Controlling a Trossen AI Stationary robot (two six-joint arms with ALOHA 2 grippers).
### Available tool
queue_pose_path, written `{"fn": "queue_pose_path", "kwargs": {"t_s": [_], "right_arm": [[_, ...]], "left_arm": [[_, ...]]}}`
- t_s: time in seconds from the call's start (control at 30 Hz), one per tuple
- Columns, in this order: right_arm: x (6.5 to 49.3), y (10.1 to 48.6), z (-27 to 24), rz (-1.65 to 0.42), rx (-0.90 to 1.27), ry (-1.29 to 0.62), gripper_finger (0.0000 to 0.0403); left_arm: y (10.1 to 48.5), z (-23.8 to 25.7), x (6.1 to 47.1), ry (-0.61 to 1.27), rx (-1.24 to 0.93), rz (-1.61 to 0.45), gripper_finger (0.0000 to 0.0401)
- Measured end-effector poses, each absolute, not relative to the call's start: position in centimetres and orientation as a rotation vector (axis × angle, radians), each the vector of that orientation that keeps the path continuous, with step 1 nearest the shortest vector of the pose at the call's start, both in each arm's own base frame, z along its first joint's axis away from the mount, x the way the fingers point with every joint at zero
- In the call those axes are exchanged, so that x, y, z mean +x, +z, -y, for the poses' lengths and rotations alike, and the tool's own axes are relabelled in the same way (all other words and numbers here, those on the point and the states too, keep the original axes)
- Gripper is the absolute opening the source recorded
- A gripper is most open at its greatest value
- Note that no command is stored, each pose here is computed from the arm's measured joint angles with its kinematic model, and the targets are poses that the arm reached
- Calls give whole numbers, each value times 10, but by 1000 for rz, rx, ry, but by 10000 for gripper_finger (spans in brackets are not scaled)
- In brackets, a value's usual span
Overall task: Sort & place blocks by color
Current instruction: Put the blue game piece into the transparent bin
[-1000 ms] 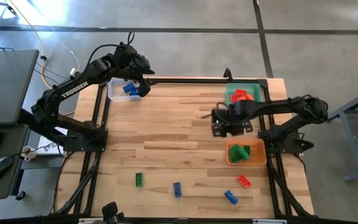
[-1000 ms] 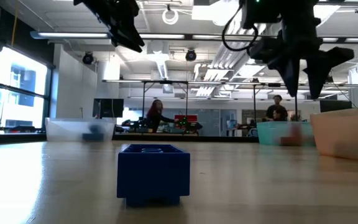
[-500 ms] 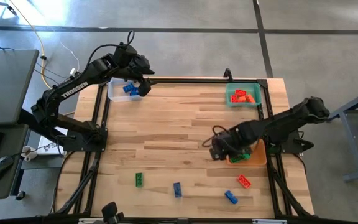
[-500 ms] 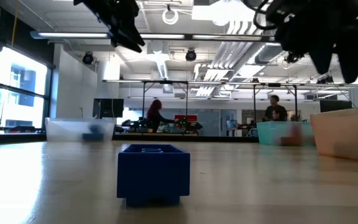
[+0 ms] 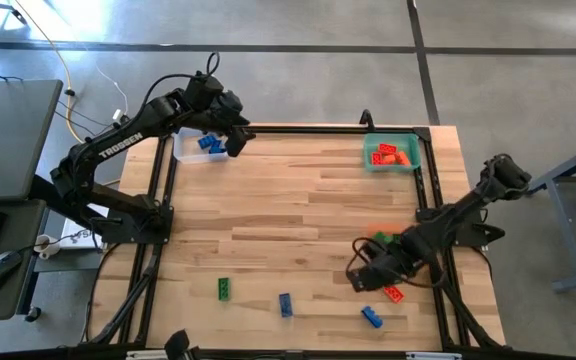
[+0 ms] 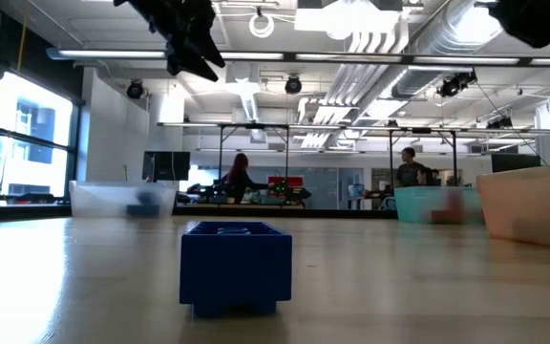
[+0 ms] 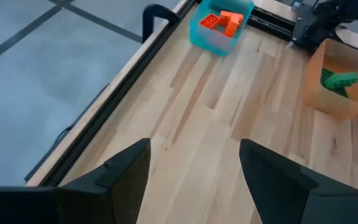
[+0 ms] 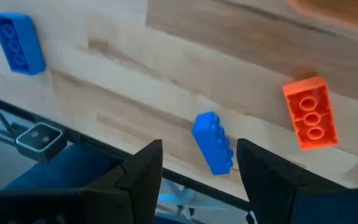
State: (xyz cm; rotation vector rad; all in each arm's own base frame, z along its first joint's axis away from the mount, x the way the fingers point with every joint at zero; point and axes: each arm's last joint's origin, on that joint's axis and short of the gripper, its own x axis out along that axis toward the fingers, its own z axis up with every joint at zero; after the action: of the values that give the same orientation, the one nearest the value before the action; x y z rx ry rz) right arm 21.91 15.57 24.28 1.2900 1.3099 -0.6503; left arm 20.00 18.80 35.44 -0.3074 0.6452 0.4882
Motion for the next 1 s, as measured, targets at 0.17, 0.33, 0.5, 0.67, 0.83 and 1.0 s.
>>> {"fn": "queue_pose_path", "kwargs": {"t_s": [0.17,0.33,0.5,0.67,0.83,1.0], "right_arm": [[210,243,-171,-1295,1267,-620,193],[209,238,-186,-1292,1244,-570,193],[211,222,-202,-1328,1207,-562,193],[211,208,-212,-1372,1172,-573,193],[212,200,-220,-1374,1161,-560,193],[213,187,-228,-1389,1122,-560,193]], "left_arm": [[354,-184,203,482,-336,-645,234],[353,-180,207,479,-382,-643,234],[352,-175,209,472,-404,-657,234],[351,-171,212,454,-400,-670,234],[351,-168,215,509,-362,-688,234],[351,-166,216,557,-334,-704,234]]}}
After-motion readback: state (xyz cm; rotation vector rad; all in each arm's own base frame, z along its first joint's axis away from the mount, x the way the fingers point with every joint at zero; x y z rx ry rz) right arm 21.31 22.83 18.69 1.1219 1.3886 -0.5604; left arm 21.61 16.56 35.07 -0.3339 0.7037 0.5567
